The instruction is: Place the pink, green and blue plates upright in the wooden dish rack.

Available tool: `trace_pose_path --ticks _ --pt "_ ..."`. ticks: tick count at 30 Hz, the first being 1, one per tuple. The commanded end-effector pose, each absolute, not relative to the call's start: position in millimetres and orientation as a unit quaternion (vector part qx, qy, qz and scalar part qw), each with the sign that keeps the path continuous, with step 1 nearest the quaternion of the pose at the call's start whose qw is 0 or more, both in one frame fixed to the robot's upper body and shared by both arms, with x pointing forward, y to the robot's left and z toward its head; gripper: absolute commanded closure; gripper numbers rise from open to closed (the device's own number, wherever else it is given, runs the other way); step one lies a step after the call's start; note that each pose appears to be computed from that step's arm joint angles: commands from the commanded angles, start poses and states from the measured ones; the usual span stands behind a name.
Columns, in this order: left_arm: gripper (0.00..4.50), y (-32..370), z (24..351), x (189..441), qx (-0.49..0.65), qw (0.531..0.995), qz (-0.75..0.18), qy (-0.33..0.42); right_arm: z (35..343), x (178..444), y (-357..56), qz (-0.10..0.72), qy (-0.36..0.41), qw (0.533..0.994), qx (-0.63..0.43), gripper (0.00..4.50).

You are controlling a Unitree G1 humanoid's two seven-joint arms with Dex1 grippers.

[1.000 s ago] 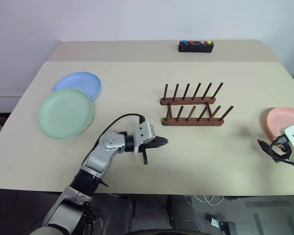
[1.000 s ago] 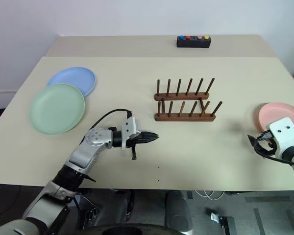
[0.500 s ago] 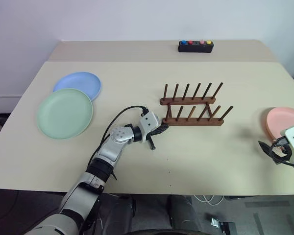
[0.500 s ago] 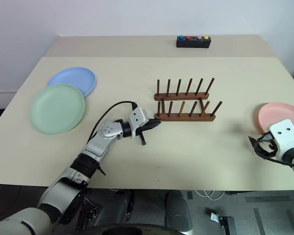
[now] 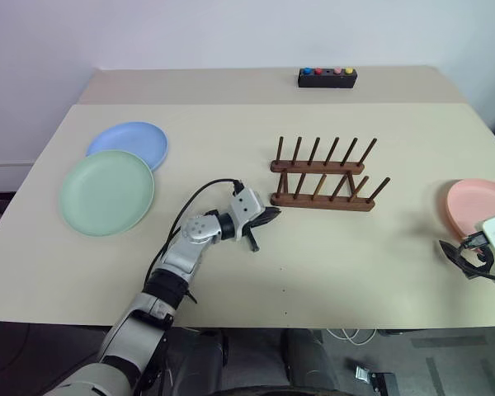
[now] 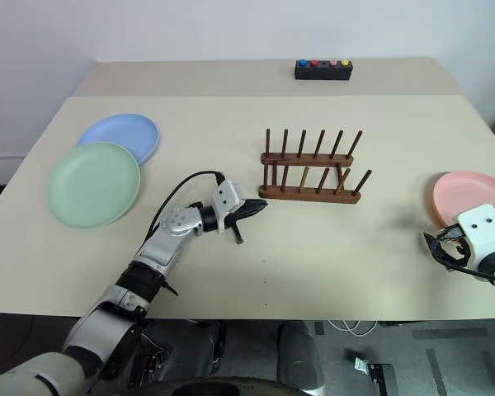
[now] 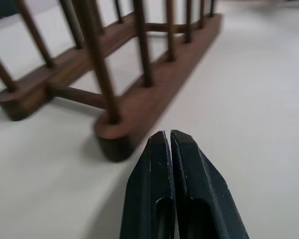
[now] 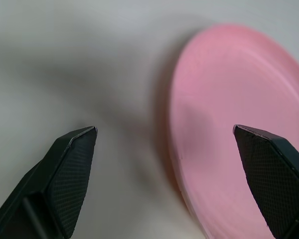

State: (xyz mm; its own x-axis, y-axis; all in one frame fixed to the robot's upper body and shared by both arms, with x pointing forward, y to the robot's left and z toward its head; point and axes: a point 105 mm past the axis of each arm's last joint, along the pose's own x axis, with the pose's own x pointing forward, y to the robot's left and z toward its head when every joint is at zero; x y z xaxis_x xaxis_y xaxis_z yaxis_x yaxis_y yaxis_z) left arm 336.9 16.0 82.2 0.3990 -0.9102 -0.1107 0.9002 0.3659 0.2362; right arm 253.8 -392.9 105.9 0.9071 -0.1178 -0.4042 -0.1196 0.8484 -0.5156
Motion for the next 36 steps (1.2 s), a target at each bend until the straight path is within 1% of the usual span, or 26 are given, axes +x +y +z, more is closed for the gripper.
trace_pose_path --ticks 1,3,4,5,6,8,11,16,17,19,22,26,29,32,35,36 --pt "4.42 16.1 96.9 321.6 0.105 0.804 -0.584 -0.037 109.5 255.7 -405.2 -0.017 0.221 0.929 -0.295 0.91" --pt "4.42 17.6 98.8 312.3 0.098 0.792 -0.601 -0.033 106.9 257.4 -409.3 -0.022 0.226 0.927 -0.3 1.85" --pt "4.42 18.4 99.3 309.0 0.098 0.788 -0.607 -0.032 105.0 258.0 -411.4 -0.024 0.229 0.925 -0.301 2.41" --pt "4.42 19.0 99.5 307.1 0.099 0.786 -0.609 -0.031 103.7 258.4 -412.8 -0.025 0.231 0.924 -0.303 2.92" --pt "4.42 19.8 99.9 306.0 0.099 0.786 -0.609 -0.03 102.4 258.7 -413.2 -0.024 0.233 0.923 -0.305 3.52" --pt "4.42 20.8 100.8 305.4 0.098 0.788 -0.607 -0.029 101.3 260.2 -410.9 -0.017 0.232 0.923 -0.308 4.44" --pt "4.42 20.9 103.4 302.1 0.094 0.786 -0.611 -0.03 103.4 261.3 -407.3 -0.01 0.225 0.919 -0.324 4.44" --pt "4.42 22.0 106.0 299.8 0.096 0.783 -0.614 -0.032 121.9 262.7 -398.3 0.004 0.195 0.9 -0.391 4.44" --pt "4.42 22.8 106.1 300.0 0.098 0.783 -0.614 -0.032 132.2 265.1 -394.6 0.008 0.177 0.894 -0.411 4.44" --pt "4.42 25.6 107.0 300.5 0.102 0.782 -0.614 -0.032 167.9 275.0 -374.4 0.024 0.106 0.892 -0.438 4.44" --pt "4.42 29.2 106.5 300.0 0.104 0.781 -0.615 -0.032 215.8 285.7 -336.1 0.061 0.002 0.901 -0.43 4.44" --pt "4.42 31.5 117.0 304.0 0.108 0.783 -0.61 -0.048 273.9 290.1 -294.7 0.117 -0.113 0.93 -0.328 4.44" --pt "4.42 31.2 121.1 303.6 0.104 0.784 -0.609 -0.054 301.2 288.9 -269.1 0.163 -0.173 0.938 -0.251 4.44" --pt "4.42 30.4 120.7 299.4 0.101 0.784 -0.61 -0.055 309.6 284.6 -241.0 0.241 -0.196 0.939 -0.146 4.44" --pt "4.42 27.5 120.6 297.4 0.096 0.786 -0.609 -0.056 307.9 273.7 -214.3 0.334 -0.197 0.919 -0.068 4.44" --pt "4.42 26.1 121.3 296.4 0.093 0.786 -0.608 -0.058 306.8 272.9 -211.0 0.35 -0.195 0.915 -0.039 4.44"
